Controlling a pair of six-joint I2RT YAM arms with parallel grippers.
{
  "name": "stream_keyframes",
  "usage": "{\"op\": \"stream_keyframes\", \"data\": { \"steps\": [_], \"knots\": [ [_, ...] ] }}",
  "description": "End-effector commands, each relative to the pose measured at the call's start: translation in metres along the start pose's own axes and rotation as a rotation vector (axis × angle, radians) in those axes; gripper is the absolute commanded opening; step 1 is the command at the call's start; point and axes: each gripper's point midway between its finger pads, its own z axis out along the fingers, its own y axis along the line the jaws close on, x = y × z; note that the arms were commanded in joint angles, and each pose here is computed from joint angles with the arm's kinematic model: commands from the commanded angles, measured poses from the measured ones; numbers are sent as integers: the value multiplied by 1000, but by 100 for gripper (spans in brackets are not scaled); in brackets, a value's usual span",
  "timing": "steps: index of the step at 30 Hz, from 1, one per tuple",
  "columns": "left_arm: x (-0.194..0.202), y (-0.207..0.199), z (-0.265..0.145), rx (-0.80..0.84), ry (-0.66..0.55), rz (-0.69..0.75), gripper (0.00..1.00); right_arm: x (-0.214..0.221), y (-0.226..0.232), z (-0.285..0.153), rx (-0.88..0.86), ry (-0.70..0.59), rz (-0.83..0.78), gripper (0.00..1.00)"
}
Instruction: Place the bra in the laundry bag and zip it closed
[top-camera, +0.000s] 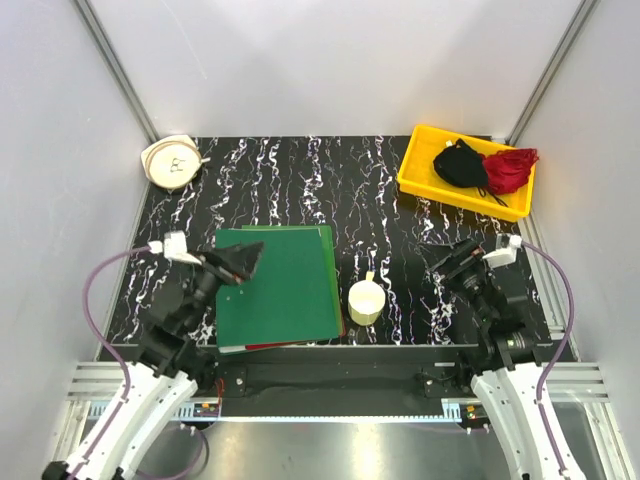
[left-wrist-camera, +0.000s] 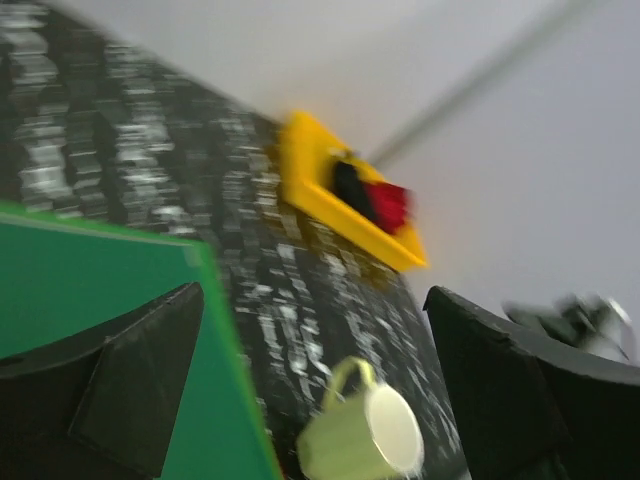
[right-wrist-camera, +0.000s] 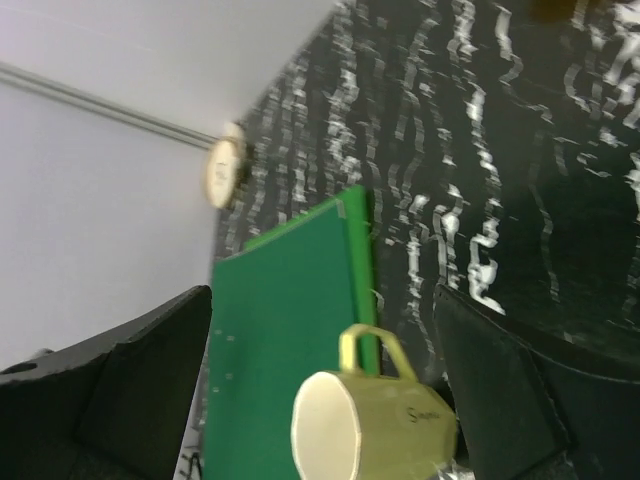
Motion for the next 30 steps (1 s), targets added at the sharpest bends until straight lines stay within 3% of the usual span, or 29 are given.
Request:
{"op": "stream_keyframes", "data": {
  "steps": [1, 5, 7, 9, 10, 11, 12, 13, 15, 16, 17, 19, 20, 24, 26, 27, 30],
  "knots": [
    [-46, 73, -5, -590, -110, -2, 99, -2, -28, 10, 189, 58, -82, 100],
    [-50, 83, 14, -713, -14, 110, 99, 1, -34, 16, 234, 131, -155, 100],
    [-70, 77, 31, -676, -18, 213, 99, 2, -35, 22, 248, 159, -162, 100],
    [-78, 77, 60, -634, -7, 216, 99, 6, -37, 26, 259, 196, -153, 100],
    [-111, 76, 68, -653, -70, 189, 99, 5, -33, 29, 253, 201, -154, 100],
    [-104, 95, 79, -689, -1, 161, 99, 7, -32, 30, 248, 218, -148, 100],
    [-114, 104, 85, -714, -9, 136, 99, 10, -35, 34, 262, 243, -145, 100],
    [-145, 112, 91, -743, -70, 123, 99, 11, -32, 35, 248, 263, -155, 100],
    [-145, 157, 111, -838, -24, 100, 99, 15, -33, 39, 249, 295, -157, 100],
    [-168, 161, 123, -849, -59, 107, 99, 16, -31, 40, 239, 306, -161, 100],
    [-159, 200, 133, -930, -15, 99, 99, 16, -30, 42, 231, 310, -162, 100],
    [-180, 223, 151, -971, -43, 103, 98, 17, -27, 44, 214, 314, -159, 100],
    [-168, 258, 157, -1033, -11, 90, 98, 15, -25, 46, 206, 309, -160, 100],
    [-190, 323, 178, -1119, -63, 61, 96, 10, -15, 47, 175, 296, -180, 100],
    [-176, 365, 183, -1146, -21, 19, 95, 6, -12, 46, 161, 284, -203, 100],
    [-191, 379, 178, -1159, -53, -2, 92, 5, -11, 45, 159, 279, -211, 100],
    [-186, 425, 159, -1216, -91, -121, 88, 1, -8, 43, 144, 261, -250, 100]
  ]
}}
